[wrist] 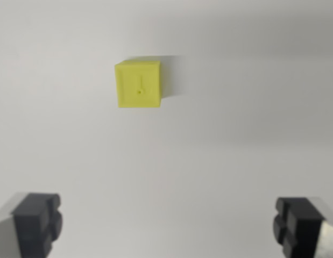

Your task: Pick yellow cube

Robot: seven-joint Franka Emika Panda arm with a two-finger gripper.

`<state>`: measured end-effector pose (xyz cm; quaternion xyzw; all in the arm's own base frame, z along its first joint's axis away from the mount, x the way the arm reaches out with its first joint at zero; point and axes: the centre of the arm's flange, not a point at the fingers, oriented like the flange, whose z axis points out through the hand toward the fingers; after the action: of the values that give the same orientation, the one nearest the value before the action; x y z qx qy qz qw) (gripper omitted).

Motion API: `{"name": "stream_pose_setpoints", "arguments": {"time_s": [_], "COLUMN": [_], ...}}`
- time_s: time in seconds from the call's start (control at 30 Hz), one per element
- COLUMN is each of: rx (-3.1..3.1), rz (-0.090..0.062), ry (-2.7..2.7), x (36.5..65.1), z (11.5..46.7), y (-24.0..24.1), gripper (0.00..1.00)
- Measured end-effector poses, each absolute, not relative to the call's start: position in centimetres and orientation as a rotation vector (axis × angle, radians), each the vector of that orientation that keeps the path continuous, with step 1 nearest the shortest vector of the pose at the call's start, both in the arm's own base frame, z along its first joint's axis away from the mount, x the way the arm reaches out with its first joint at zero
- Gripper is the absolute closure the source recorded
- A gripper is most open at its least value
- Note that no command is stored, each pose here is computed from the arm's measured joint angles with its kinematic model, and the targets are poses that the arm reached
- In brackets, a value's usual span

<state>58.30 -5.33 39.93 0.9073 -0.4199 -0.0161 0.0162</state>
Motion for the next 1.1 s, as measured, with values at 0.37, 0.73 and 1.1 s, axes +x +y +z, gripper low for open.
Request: {"name": "stream_pose_setpoints", "arguments": {"time_s": [0.37,0.73,1.1], "rx": [2.826,2.834,2.842], "rz": [-0.045,-0.039,-0.034], "ry": [-1.299,-1.291,-1.282], "x": [58.3,58.4,58.4], "z": [39.0,36.2,33.5], "y": [-5.1,-4.7,-4.3], "gripper": [0.00,0.00,0.00]}}
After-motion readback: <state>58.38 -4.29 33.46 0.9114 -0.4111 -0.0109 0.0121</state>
